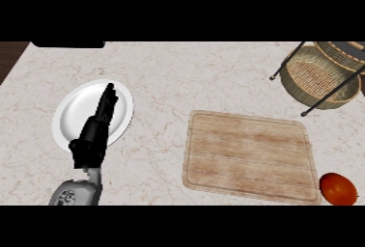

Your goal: Pick the pear from the cutting board and place it in the tiered basket

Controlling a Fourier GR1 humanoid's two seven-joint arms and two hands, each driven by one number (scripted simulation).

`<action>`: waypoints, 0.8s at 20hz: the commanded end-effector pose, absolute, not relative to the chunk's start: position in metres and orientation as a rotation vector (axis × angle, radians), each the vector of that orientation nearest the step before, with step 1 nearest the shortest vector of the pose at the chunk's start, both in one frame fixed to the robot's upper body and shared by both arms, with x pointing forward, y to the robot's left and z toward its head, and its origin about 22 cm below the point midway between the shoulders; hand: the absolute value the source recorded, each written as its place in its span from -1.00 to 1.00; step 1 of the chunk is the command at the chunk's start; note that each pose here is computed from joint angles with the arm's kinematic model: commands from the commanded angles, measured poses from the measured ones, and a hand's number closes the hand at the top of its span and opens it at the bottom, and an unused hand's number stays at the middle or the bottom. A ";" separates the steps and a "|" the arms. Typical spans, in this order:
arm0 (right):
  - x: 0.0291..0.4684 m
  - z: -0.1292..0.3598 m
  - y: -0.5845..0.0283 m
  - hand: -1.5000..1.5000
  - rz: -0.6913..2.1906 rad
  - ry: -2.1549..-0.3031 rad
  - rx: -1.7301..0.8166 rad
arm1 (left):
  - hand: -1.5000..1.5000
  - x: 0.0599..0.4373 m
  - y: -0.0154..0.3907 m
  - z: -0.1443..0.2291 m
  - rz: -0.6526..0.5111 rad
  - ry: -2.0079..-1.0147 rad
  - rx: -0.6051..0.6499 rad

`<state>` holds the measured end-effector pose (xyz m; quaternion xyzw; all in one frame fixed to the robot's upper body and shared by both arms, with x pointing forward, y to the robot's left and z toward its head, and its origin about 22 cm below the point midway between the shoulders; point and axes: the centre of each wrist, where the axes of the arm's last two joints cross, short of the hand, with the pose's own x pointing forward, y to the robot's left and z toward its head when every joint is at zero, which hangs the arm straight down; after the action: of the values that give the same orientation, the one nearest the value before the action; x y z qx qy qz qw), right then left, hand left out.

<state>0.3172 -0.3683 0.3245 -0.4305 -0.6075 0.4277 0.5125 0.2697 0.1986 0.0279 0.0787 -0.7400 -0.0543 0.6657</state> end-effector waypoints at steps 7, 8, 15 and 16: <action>0.365 0.310 -0.390 1.00 1.075 -1.391 -1.160 | 0.00 0.278 0.206 0.061 -0.137 -1.677 0.168; 0.381 0.285 -0.371 1.00 1.089 -1.403 -1.172 | 0.00 0.274 0.182 0.030 -0.136 -1.669 0.163; 0.399 0.267 -0.406 -1.00 0.832 -1.359 -0.883 | 0.00 0.271 0.187 0.040 -0.125 -1.671 0.161; 0.400 0.289 -0.406 -1.00 0.827 -1.362 -0.885 | 0.00 0.268 0.193 0.026 -0.138 -1.658 0.175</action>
<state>0.3908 -0.4016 0.2824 -0.4208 -0.5888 0.3792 0.5765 0.2729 0.1895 0.0378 0.0766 -0.7399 -0.0575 0.6659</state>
